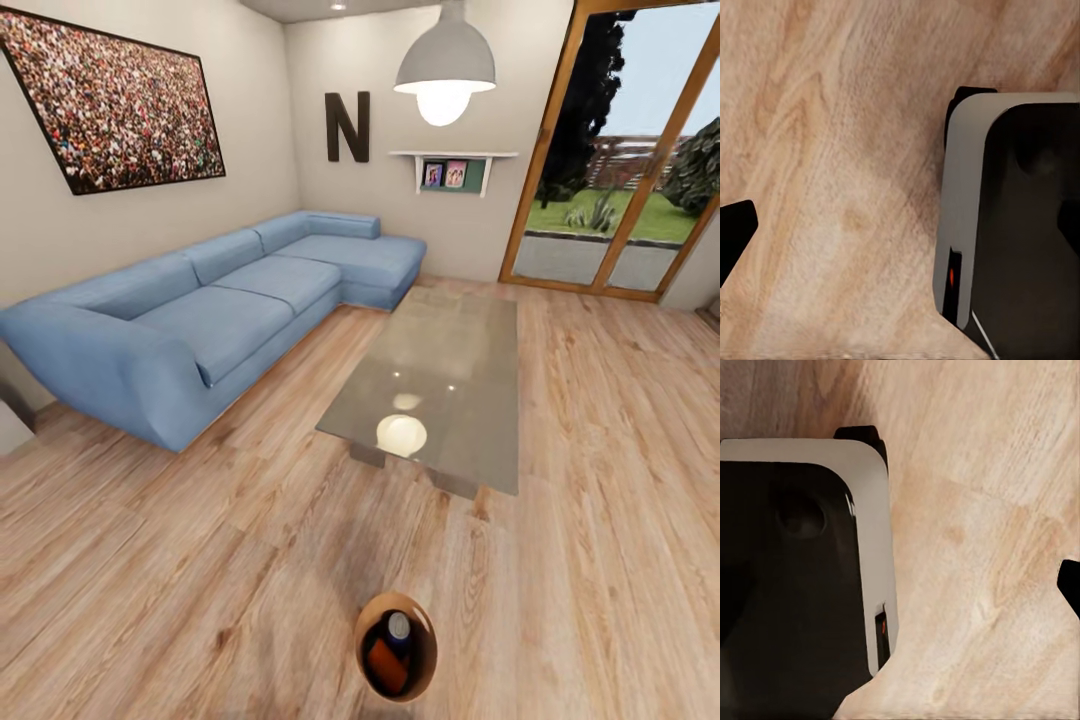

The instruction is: Put the three can of soda from the living room inside the tash can in the kitchen.

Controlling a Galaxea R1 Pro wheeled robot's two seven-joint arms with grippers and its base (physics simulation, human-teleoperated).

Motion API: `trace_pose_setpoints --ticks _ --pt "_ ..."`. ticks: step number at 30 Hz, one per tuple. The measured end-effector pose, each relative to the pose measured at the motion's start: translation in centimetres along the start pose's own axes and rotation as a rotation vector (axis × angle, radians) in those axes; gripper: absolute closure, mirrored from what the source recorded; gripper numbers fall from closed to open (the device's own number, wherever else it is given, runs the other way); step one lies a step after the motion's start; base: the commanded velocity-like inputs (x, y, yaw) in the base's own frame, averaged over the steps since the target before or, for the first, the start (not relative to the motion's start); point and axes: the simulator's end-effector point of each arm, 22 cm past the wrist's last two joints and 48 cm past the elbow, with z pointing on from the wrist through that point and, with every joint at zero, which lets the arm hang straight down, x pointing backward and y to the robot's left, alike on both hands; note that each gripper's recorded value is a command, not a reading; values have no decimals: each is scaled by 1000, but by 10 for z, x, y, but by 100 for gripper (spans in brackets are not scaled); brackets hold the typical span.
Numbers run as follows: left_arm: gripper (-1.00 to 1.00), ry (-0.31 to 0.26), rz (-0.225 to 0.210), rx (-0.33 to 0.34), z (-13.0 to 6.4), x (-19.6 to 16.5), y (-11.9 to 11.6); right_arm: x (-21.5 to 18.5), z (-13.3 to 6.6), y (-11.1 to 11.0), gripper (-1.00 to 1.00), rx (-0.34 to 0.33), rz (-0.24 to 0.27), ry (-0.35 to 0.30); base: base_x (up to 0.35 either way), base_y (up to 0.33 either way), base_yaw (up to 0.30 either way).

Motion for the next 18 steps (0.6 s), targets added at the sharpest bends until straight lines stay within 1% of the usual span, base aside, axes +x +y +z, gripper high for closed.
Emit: trace_pose_setpoints --ticks 3,5,6,11,18 --pt "-100 9 -1 2 -6 6 -1 18 -7 0 -100 3 1 19 0 0 0" --pt "-100 11 -1 3 -10 7 -1 25 -11 0 -100 4 0 23 0 0 0" --pt "-100 21 1 5 -13 13 -3 31 -13 0 -100 5 -5 20 0 0 0" --pt "-100 39 3 2 -24 25 -5 41 -23 0 -100 6 -11 19 0 0 0" --pt "-100 48 3 -1 -35 29 -5 60 -36 2 -100 4 -12 35 0 0 0"
